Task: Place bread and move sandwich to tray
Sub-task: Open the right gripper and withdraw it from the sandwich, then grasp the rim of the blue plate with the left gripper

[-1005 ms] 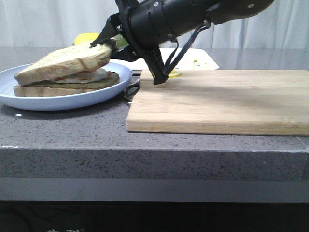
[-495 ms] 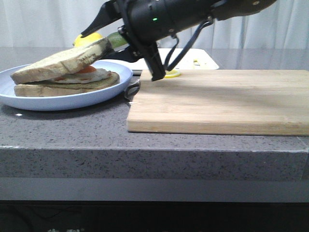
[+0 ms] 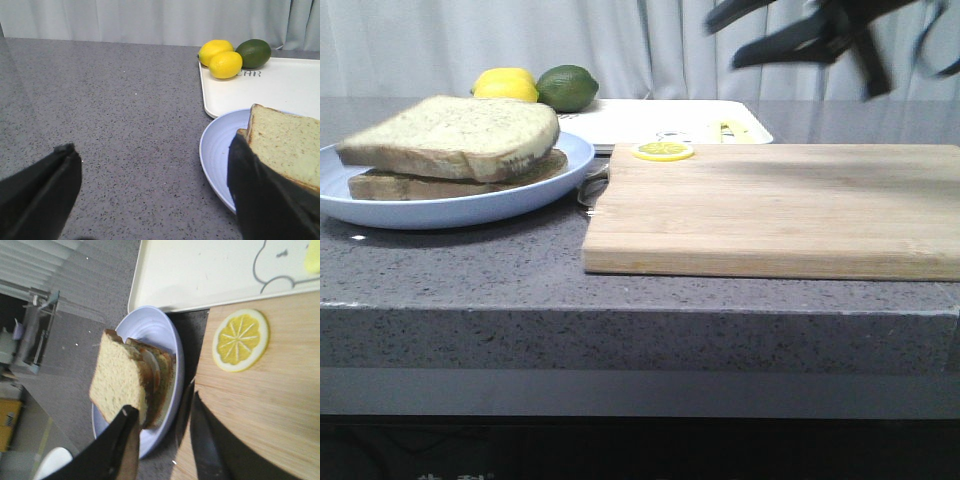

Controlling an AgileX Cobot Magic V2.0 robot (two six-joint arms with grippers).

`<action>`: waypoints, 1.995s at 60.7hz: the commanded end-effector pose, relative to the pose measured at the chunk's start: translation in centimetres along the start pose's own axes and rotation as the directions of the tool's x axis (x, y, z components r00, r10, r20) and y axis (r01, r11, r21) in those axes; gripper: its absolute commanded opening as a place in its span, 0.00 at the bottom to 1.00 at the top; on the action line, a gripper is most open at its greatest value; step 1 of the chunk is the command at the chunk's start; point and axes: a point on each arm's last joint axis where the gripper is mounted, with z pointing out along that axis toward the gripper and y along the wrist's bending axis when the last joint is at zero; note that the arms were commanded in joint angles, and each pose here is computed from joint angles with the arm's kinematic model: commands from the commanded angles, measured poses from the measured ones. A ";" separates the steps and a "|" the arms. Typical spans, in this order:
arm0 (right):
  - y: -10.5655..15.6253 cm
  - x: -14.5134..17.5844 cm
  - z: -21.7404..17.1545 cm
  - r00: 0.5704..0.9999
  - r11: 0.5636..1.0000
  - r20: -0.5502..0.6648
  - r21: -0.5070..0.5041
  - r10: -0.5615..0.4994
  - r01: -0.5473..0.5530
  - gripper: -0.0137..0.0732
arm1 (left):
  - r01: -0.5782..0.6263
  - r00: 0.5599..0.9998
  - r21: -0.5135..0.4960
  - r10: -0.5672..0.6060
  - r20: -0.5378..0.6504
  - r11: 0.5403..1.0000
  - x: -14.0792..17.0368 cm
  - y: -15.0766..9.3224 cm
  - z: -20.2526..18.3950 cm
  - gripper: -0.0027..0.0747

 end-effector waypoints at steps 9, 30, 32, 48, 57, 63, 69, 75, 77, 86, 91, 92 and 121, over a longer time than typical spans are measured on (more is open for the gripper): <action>5.4 -1.3 -9.5 0.929 0.908 0.017 0.219 -0.369 0.356 0.17 | 0.009 0.994 -0.004 -0.008 0.106 1.000 -1.8 0.1 -0.2 0.80; 7.6 0.9 -16.5 0.824 0.646 -0.007 0.618 -0.567 0.449 0.09 | 0.009 0.994 -0.004 -0.008 0.106 1.000 -1.8 0.1 -0.2 0.80; 7.5 1.5 -16.7 0.803 0.620 -0.001 0.635 -0.596 0.462 0.09 | 0.009 0.994 -0.004 -0.008 0.106 1.000 -1.8 0.1 -0.2 0.80; 5.7 9.4 -19.0 0.640 0.591 0.221 0.670 -0.736 0.450 0.09 | 0.009 0.995 -0.004 -0.008 0.104 1.000 -1.8 0.1 -0.2 0.80; 3.3 14.1 -19.4 0.572 0.612 0.328 0.669 -0.752 0.422 0.09 | 0.009 0.995 -0.004 -0.008 0.104 1.000 -1.8 0.1 -0.2 0.80; 1.8 16.9 -19.7 0.532 0.614 0.369 0.671 -0.763 0.416 0.09 | 0.009 0.994 -0.004 -0.008 0.107 1.000 -1.8 0.1 -0.2 0.80; 0.6 18.6 -19.6 0.514 0.613 0.384 0.673 -0.768 0.414 0.09 | 0.058 0.993 0.010 -0.059 0.105 0.998 -1.8 0.0 -0.2 0.80; 0.2 19.0 -19.5 0.493 0.614 0.403 0.675 -0.771 0.409 0.09 | 0.095 0.994 0.023 -0.096 0.046 0.995 -2.4 -0.1 0.6 0.80; 0.2 19.0 -19.5 0.489 0.614 0.406 0.676 -0.772 0.408 0.09 | 0.095 0.995 0.023 -0.095 0.019 0.995 -2.9 -0.1 1.1 0.80; 0.3 18.9 -19.6 0.481 0.614 0.413 0.677 -0.773 0.406 0.09 | 0.080 0.990 0.030 -0.076 -0.118 0.996 -5.4 -0.2 4.4 0.80; 0.3 18.9 -19.6 0.481 0.614 0.413 0.677 -0.773 0.406 0.09 | 0.054 0.980 0.051 -0.043 -0.195 0.997 -6.5 -0.5 7.0 0.80; 0.3 18.9 -19.6 0.481 0.614 0.413 0.677 -0.773 0.406 0.09 | 0.044 0.977 0.058 -0.031 -0.212 0.997 -6.6 -0.6 7.4 0.80; 0.3 19.0 -19.6 0.485 0.614 0.410 0.676 -0.772 0.407 0.09 | -0.039 0.853 0.221 0.148 -0.500 0.974 -6.6 -4.5 20.0 0.80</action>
